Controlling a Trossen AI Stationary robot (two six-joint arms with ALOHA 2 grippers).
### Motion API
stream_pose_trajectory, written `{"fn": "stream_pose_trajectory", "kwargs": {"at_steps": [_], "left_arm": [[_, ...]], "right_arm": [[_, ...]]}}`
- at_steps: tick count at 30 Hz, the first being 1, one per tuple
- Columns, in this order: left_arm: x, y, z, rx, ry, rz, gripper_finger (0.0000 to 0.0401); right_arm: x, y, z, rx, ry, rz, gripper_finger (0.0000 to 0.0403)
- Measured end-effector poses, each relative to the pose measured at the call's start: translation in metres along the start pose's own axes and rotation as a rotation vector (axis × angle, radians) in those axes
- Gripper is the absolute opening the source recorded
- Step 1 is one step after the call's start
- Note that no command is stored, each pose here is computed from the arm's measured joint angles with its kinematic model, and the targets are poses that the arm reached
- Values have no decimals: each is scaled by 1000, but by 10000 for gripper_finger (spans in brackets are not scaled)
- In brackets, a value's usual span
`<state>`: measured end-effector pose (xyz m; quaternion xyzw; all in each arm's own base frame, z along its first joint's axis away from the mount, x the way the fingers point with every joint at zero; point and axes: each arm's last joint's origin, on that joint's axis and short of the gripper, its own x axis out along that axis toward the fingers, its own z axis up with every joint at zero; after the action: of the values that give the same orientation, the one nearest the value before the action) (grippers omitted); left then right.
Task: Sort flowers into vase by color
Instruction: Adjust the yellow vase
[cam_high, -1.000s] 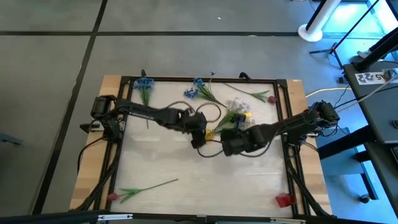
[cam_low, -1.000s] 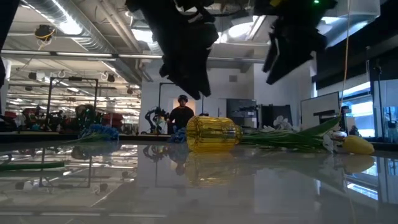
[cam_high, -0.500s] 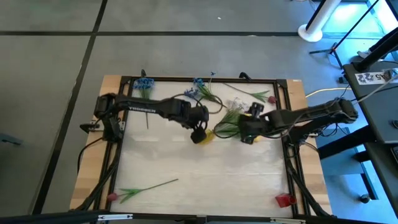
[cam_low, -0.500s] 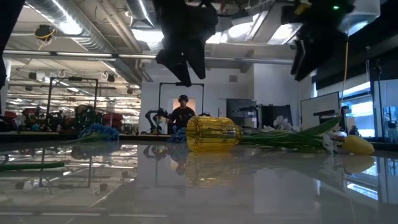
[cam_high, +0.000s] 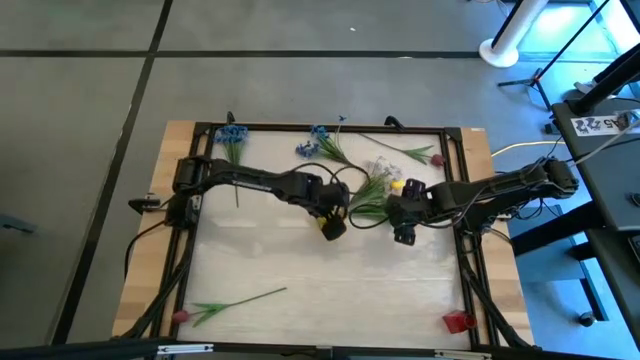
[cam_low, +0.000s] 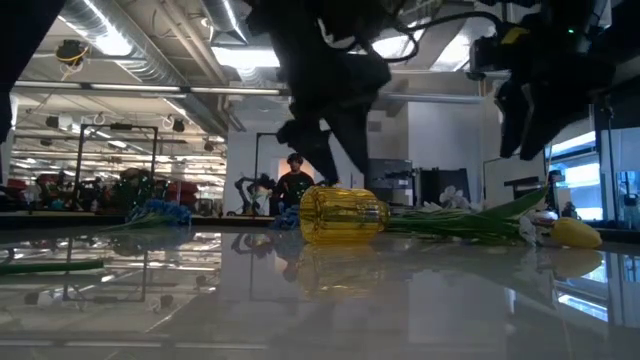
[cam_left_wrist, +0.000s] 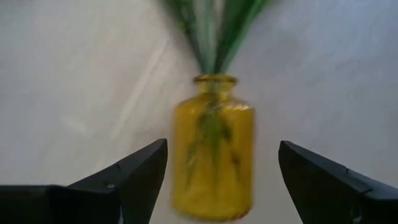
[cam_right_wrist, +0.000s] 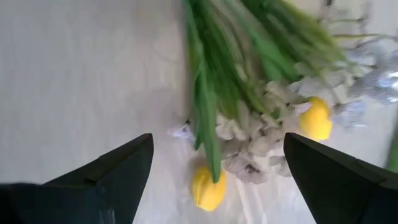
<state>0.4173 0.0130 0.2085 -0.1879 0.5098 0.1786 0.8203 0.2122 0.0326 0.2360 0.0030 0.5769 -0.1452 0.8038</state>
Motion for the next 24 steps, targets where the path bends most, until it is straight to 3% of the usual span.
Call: {"fn": "stream_pose_trajectory", "kwargs": {"at_steps": [7, 24], "left_arm": [[1, -3, -4, 1, -28, 83, 301], [46, -9, -15, 63, 74, 78, 301]], "right_arm": [[1, 1, -1, -78, 10, 42, 358], [2, 3, 2, -101, -13, 67, 358]]}}
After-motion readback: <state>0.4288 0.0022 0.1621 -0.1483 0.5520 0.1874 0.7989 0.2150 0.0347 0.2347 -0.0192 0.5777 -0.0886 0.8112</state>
